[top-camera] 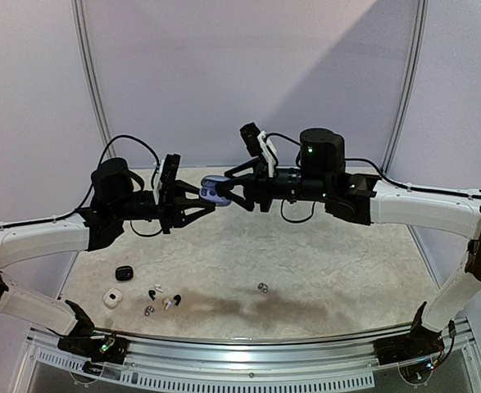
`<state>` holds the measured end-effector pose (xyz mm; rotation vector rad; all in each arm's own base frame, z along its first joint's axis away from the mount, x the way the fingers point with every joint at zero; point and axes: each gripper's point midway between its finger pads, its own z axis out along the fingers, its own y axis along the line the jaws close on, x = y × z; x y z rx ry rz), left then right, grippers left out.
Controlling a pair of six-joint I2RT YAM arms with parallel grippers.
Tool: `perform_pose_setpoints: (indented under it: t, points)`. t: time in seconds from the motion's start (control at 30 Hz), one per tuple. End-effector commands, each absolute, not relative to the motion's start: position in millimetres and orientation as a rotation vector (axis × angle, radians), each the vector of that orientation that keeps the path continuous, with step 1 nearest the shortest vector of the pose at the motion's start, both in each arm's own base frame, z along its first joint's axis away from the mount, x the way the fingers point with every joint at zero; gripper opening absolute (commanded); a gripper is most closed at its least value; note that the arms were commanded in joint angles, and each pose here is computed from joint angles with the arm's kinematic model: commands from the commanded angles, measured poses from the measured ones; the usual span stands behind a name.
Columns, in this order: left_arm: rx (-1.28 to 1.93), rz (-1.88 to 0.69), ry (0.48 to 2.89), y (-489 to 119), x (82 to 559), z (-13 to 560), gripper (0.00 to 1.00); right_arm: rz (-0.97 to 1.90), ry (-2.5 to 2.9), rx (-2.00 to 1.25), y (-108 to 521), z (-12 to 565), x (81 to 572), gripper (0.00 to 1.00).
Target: Insert the wireless bluetooth earbuds into the charging case
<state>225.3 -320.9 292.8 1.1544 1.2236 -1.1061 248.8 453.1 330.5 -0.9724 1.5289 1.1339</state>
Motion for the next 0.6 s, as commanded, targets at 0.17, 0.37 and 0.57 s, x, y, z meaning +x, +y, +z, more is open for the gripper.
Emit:
perform_pose_setpoints:
  t: [0.17, 0.37, 0.57]
  points:
    - [1.082, -1.132, 1.296, -321.2, 228.1, 287.1, 0.0, 1.2, 1.507, -0.938, 441.2, 379.4, 242.1, 0.72]
    - [1.031, -1.112, 1.328, -318.9, 235.9, 287.0, 0.0, 1.195, 1.564, -0.842, 425.4, 391.2, 255.7, 0.79]
    - [0.938, -1.057, 1.383, -312.5, 250.3, 285.5, 0.0, 0.894, 1.974, -0.599, 376.9, 318.5, 300.3, 0.7]
